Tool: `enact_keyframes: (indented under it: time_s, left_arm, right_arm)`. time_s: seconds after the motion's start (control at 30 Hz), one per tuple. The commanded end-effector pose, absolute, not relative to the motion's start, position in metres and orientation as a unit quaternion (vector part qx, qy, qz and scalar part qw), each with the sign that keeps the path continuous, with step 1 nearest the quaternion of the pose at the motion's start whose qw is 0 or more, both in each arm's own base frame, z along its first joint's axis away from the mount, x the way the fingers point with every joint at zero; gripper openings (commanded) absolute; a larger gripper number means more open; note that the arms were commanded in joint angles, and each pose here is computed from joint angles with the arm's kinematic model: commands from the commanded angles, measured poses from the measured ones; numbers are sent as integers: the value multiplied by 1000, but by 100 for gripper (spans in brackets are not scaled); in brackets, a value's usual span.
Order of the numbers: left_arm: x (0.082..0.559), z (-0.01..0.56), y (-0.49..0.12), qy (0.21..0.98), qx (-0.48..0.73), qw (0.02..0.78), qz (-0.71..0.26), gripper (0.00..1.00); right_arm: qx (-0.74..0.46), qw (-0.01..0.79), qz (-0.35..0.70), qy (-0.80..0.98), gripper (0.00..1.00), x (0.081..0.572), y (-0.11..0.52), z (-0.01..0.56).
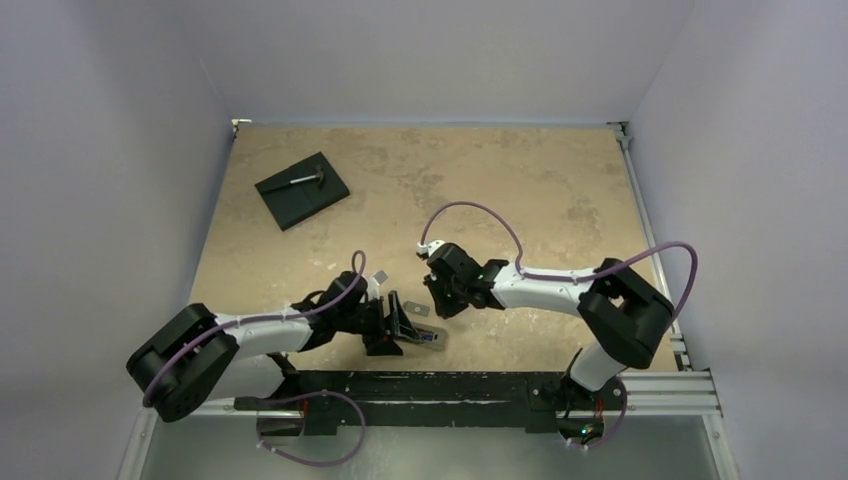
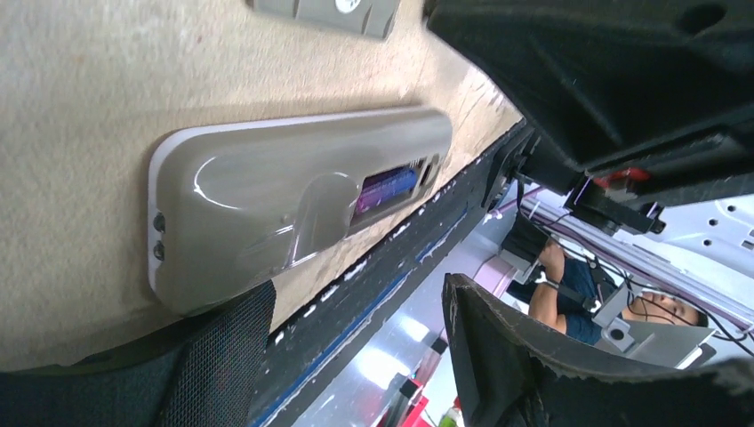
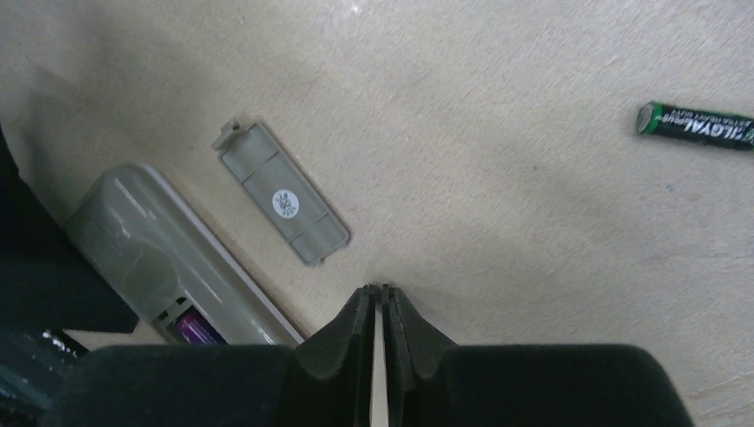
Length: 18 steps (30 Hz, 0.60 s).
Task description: Load the batteries into the remote control
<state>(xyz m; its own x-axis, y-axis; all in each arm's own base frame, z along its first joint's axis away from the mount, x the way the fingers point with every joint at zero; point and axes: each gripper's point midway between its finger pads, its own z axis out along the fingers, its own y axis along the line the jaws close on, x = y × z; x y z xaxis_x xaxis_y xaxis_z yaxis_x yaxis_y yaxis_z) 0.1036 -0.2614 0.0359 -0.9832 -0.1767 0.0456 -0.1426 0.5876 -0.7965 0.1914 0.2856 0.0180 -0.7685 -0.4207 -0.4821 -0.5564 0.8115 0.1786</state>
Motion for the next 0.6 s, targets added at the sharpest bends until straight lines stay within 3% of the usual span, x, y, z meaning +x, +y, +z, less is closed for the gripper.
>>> enact_keyframes:
  time_s: [0.0, 0.57]
  left_arm:
    - [124, 30, -264, 899, -80, 60, -425, 69]
    - [152, 24, -275, 913, -43, 76, -398, 68]
  right_arm:
    - [-270, 186, 169, 930, 15, 170, 276, 11]
    - [-262, 164, 247, 918, 15, 113, 298, 22]
